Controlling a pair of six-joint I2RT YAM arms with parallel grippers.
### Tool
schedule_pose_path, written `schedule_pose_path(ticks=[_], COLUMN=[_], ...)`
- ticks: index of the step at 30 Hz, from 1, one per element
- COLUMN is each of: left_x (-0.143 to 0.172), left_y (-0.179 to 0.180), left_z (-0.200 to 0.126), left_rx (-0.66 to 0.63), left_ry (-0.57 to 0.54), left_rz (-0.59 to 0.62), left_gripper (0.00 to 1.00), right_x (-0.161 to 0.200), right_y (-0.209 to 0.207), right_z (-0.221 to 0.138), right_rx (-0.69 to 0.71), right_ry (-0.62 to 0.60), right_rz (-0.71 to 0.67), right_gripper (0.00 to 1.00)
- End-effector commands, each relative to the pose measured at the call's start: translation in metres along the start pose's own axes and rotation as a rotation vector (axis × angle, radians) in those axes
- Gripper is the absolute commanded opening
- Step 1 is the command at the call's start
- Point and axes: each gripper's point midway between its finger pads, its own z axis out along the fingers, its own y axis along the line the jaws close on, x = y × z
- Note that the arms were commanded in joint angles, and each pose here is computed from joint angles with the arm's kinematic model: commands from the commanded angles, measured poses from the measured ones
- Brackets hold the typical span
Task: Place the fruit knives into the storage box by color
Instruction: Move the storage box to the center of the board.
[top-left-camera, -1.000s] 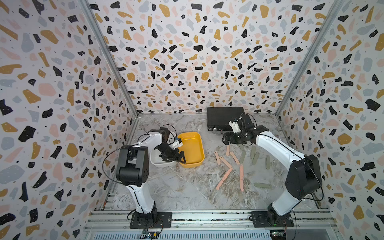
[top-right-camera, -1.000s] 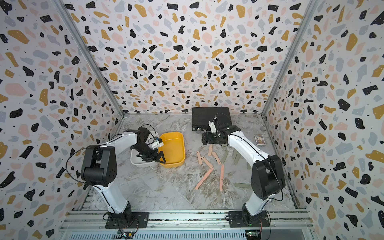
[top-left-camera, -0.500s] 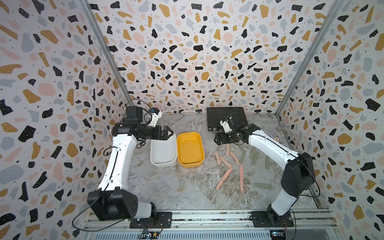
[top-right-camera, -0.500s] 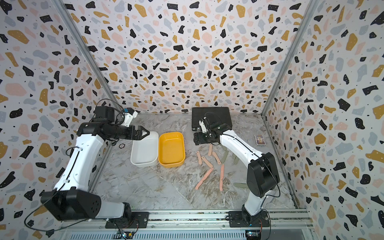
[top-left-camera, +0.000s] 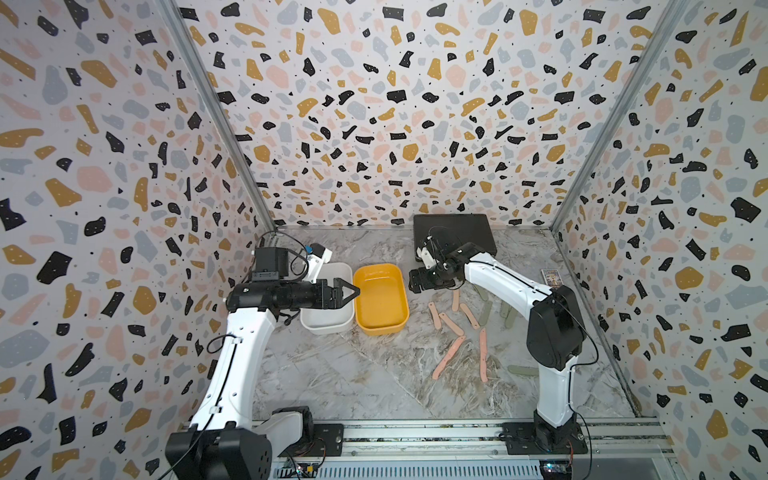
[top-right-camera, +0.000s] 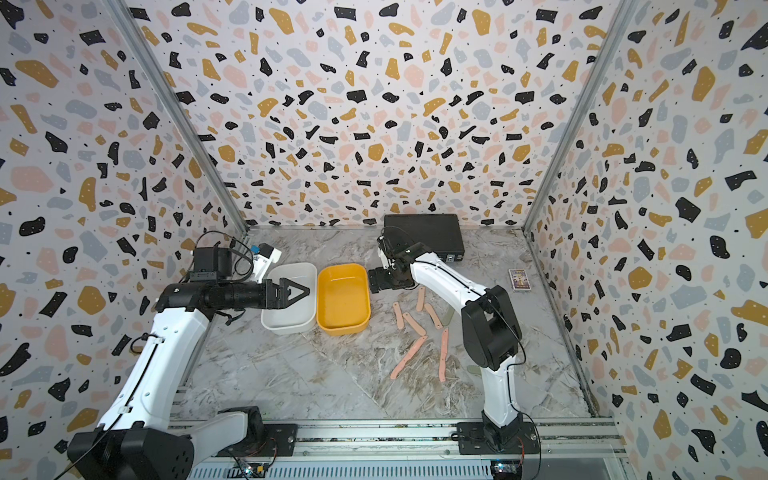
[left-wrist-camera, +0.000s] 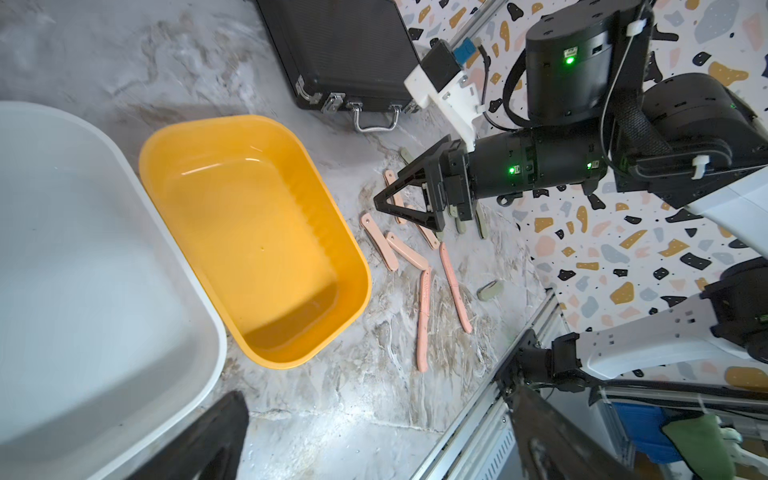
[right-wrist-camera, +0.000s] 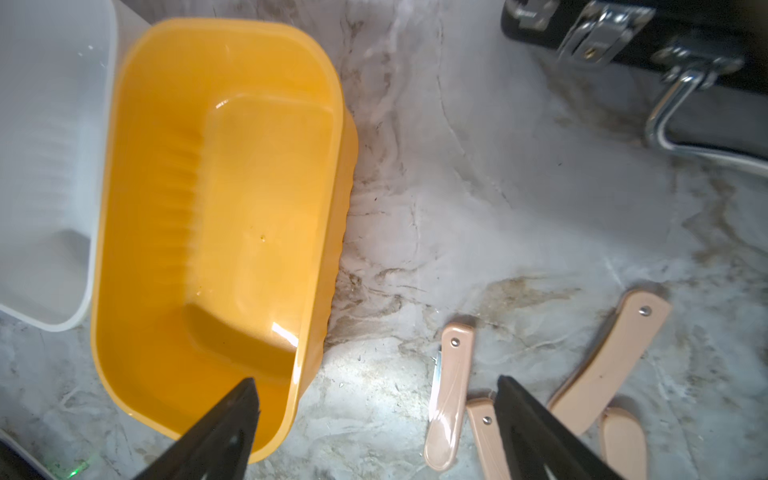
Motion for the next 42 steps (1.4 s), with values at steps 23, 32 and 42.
schedule_pose_path(ticks=[23,32,42], left_x=[0.001,0.005,0.005], left_y=[0.002,0.010,0.019], left_z=[-0.009,0.002,0.005], left_rx=[-0.033,-0.003,-0.032], left_ry=[-0.158,-0.114,-0.105], left_rz=[0.063,0.024,0.024], left_gripper=[0.99,0.99,0.99], right_x=[-0.002,-0.002,0.005], right_y=[0.026,0.024,0.024], right_z=[0.033,0.046,0.049], right_rx=[0.049,0.062,0.053], right_ry=[0.024,0.036,0.049], right_rz=[0.005,0.023,0.022], right_gripper=[0.82,0.76,0.76])
